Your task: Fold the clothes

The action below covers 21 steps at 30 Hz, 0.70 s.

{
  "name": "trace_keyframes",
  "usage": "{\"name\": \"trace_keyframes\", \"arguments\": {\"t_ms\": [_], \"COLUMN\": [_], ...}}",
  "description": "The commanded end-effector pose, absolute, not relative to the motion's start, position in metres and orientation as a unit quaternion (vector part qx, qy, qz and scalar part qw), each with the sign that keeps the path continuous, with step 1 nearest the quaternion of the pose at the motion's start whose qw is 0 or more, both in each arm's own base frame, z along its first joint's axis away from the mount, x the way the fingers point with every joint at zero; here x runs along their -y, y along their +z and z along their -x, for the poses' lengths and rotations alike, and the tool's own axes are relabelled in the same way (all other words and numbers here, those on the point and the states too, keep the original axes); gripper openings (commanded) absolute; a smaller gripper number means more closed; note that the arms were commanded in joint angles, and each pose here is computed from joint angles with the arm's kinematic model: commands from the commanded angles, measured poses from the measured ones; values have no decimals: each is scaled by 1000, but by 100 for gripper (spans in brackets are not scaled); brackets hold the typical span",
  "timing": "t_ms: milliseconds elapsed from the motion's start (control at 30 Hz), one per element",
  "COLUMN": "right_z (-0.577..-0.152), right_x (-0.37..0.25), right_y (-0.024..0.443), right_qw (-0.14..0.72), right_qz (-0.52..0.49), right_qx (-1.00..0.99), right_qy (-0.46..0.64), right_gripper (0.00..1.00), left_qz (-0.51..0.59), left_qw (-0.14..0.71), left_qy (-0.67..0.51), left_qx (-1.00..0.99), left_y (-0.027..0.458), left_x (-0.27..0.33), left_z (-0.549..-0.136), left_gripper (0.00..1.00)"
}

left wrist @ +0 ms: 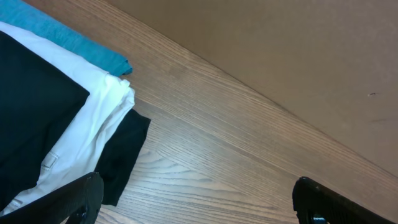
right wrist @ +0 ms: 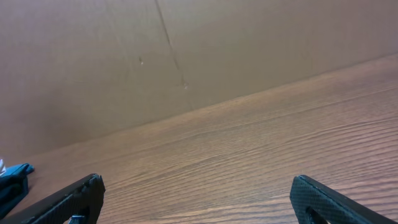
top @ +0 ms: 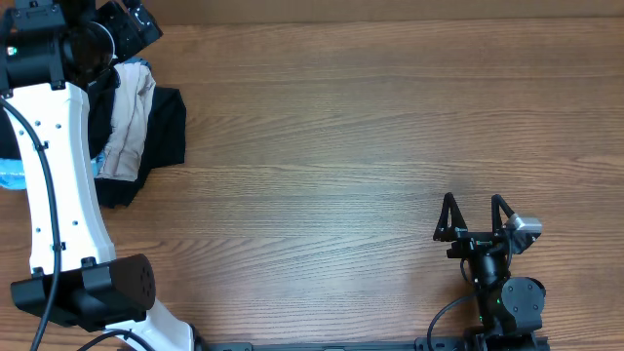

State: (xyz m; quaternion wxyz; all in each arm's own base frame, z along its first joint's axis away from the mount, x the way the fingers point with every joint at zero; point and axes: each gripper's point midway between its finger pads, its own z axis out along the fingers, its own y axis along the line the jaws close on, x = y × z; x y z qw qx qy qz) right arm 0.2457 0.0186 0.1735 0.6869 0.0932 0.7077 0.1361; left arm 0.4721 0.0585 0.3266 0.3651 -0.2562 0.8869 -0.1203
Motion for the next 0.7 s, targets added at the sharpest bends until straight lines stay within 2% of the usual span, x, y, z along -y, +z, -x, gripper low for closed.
{"name": "trace_keyframes", "arguments": {"t_ms": [0,300,400,433,533,600,667], "right_z": [-246,-246,-246,-246,-246,-246,-246], "right_x": [-18,-18,-18,-18,-18,-18,-18], "right_y": [171,171,171,171,171,171,171], "right_qw": [688,688,688,688,688,688,688], "right_qz": [-93,-93,-93,-93,-93,-93,-93], "right_qx": [-707,-707,-707,-707,-707,-707,-707], "right_qy": [132,132,132,132,132,132,132], "right_gripper": [100,100,100,100,100,100,100], "left_qz": [259,255,239,230,211,192,170], "left_qw": [360,371,442,478,540,573,583], "left_qy": [-118,-120,-128,-132,-140,-149,-165], "left_qx": [-889,-885,-855,-838,-803,-783,-777], "left_y": [321,332,400,434,487,513,517], "left_x": [-59,-56,-48,-44,-32,-19,-1], "left_z": [-474,-469,-430,-405,-355,-318,-285], "left_gripper": [100,100,100,100,100,100,100]}}
